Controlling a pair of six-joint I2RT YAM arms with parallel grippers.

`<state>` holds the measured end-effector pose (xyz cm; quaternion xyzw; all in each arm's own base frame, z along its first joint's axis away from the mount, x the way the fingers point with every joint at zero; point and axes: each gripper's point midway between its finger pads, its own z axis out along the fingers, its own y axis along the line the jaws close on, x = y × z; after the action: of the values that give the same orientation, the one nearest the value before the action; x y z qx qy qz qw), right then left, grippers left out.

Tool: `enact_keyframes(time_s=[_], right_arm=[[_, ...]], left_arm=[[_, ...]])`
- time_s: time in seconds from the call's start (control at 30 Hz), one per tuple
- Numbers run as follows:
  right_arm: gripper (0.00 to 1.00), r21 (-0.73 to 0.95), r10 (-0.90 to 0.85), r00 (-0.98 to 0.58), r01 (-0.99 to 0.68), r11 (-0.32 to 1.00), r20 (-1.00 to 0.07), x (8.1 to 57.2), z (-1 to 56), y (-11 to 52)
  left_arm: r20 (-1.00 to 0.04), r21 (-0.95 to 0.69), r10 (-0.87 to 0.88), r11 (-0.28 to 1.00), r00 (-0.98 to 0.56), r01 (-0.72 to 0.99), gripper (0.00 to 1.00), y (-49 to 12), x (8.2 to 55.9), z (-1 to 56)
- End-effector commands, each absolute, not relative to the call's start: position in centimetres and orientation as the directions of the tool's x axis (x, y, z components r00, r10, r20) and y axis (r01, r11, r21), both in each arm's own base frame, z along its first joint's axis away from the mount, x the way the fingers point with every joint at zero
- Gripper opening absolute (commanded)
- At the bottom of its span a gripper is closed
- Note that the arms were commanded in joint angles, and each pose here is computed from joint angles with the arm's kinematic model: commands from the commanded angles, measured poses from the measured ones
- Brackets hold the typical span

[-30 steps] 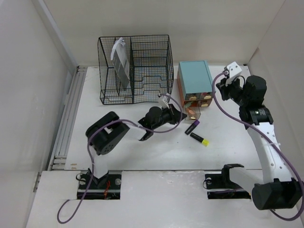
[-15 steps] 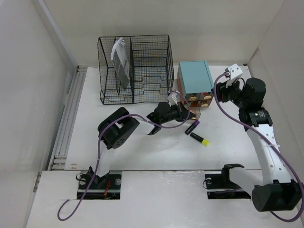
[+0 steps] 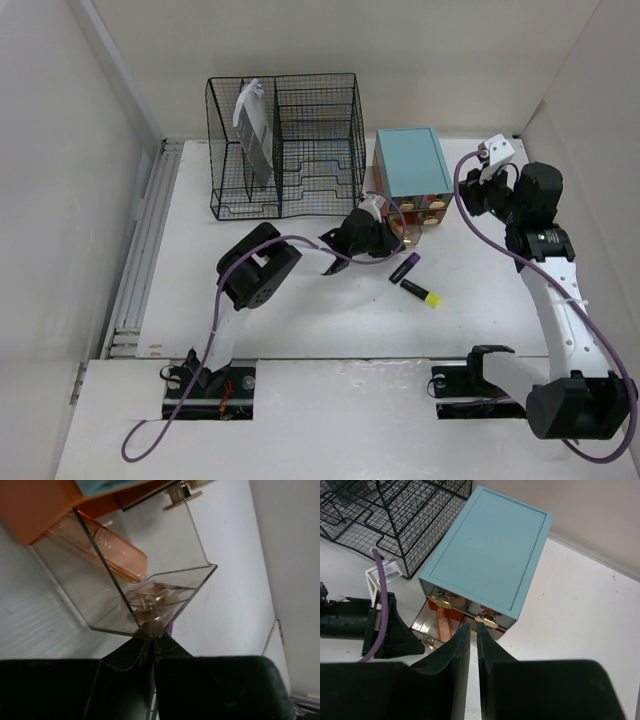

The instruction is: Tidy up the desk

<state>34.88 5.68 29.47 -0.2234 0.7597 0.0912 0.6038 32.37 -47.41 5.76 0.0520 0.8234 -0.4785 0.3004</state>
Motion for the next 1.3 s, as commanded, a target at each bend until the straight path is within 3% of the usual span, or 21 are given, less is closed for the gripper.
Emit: enact_keyframes(time_s=[0.0,0.43,0.47,0.5,0.57,0.6,0.73,0.87,1.07,1.27], right_arm=[[0.16,-0.142,-0.217,-0.118,-0.452,0.881,-0.969,35.0,31.1,5.8],[0.09,-0.067,-0.146,-0.179,-0.387,0.919,-0.973,35.7,29.7,4.1],[0.14,-0.040,-0.127,-0.190,-0.405,0.913,-0.974,35.5,29.4,4.3],[0.27,-0.031,-0.115,-0.183,-0.408,0.912,-0.976,35.6,29.6,4.2],[0.37,0.004,-0.085,-0.190,-0.428,0.904,-0.978,35.4,29.5,4.5],[0.49,0.026,-0.068,-0.193,-0.446,0.895,-0.979,35.4,29.4,4.6],[0.49,0.148,0.017,-0.258,-0.498,0.855,-0.966,34.9,28.0,5.7],[0.50,0.263,0.085,-0.356,-0.490,0.831,-0.931,34.9,25.3,5.8],[0.51,0.545,0.251,-0.603,-0.371,0.752,-0.757,34.9,18.4,6.3],[0.53,0.716,0.384,-0.739,-0.187,0.673,-0.554,36.1,12.4,5.0]], left_arm=[[-0.611,-0.687,-0.221,0.625,-0.760,0.371,0.00,-47.3,34.9,6.0],[-0.663,-0.620,-0.298,0.733,-0.687,0.281,0.00,-48.0,40.6,4.6],[-0.668,-0.621,-0.313,0.734,-0.675,0.274,0.00,-47.7,41.3,5.1],[-0.664,-0.614,-0.303,0.743,-0.684,0.266,0.00,-47.6,41.2,4.3],[-0.664,-0.615,-0.305,0.742,-0.683,0.267,0.00,-47.9,41.5,4.5],[-0.668,-0.611,-0.311,0.748,-0.676,0.260,0.00,-47.7,41.6,4.5],[-0.669,-0.612,-0.318,0.749,-0.672,0.255,0.00,-47.7,42.4,4.7],[-0.649,-0.620,-0.287,0.737,-0.705,0.270,0.00,-46.5,40.1,3.6],[-0.688,-0.627,-0.262,0.685,-0.677,0.372,0.01,-46.4,35.0,7.6],[-0.719,-0.627,-0.230,0.623,-0.656,0.468,0.17,-45.9,29.1,11.3]])
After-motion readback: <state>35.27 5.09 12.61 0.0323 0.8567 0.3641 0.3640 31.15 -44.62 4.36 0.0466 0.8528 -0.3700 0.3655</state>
